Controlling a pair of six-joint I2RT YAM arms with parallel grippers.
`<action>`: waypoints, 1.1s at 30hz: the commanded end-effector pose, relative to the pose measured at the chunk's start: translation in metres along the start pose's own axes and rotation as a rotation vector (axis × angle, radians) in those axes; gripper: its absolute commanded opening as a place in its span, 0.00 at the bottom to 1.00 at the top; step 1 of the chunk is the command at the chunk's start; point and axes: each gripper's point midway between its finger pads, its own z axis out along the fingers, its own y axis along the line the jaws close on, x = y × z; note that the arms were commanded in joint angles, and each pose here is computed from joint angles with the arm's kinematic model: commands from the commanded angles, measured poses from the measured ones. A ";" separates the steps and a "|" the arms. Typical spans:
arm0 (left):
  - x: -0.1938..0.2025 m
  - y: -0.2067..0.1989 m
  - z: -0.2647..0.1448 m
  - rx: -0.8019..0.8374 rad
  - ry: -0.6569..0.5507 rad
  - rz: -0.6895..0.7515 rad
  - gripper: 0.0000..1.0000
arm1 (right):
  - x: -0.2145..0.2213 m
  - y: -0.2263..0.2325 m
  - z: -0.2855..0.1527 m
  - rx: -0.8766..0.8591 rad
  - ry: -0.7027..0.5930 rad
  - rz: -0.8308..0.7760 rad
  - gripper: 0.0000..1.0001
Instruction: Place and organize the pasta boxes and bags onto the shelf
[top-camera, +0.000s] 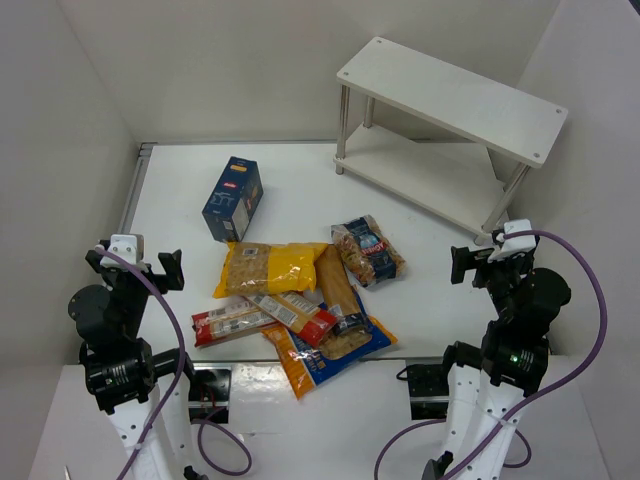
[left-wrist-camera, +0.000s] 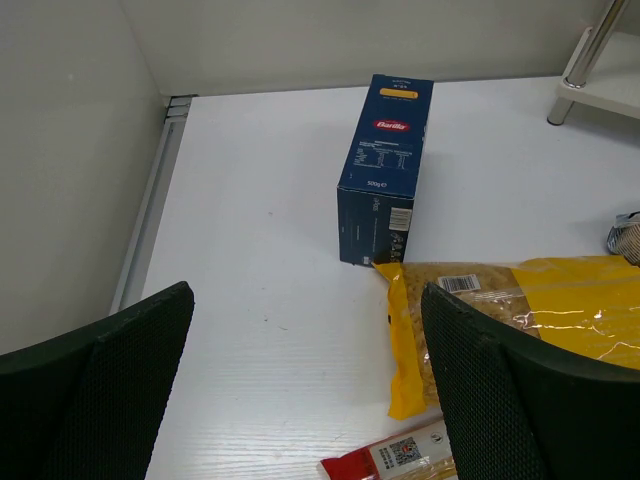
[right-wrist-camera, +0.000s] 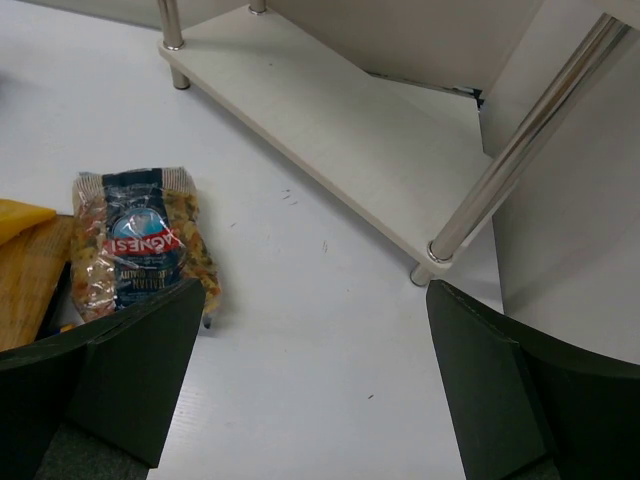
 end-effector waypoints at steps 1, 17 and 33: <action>-0.009 -0.001 -0.002 0.006 -0.034 0.019 1.00 | -0.009 0.001 0.000 -0.010 -0.039 -0.032 1.00; -0.007 0.000 0.002 0.009 -0.017 0.012 1.00 | -0.007 0.031 0.037 -0.374 0.152 0.008 1.00; 0.005 0.047 0.014 -0.193 0.064 -0.045 1.00 | 0.070 0.290 0.078 -0.841 0.554 -0.602 1.00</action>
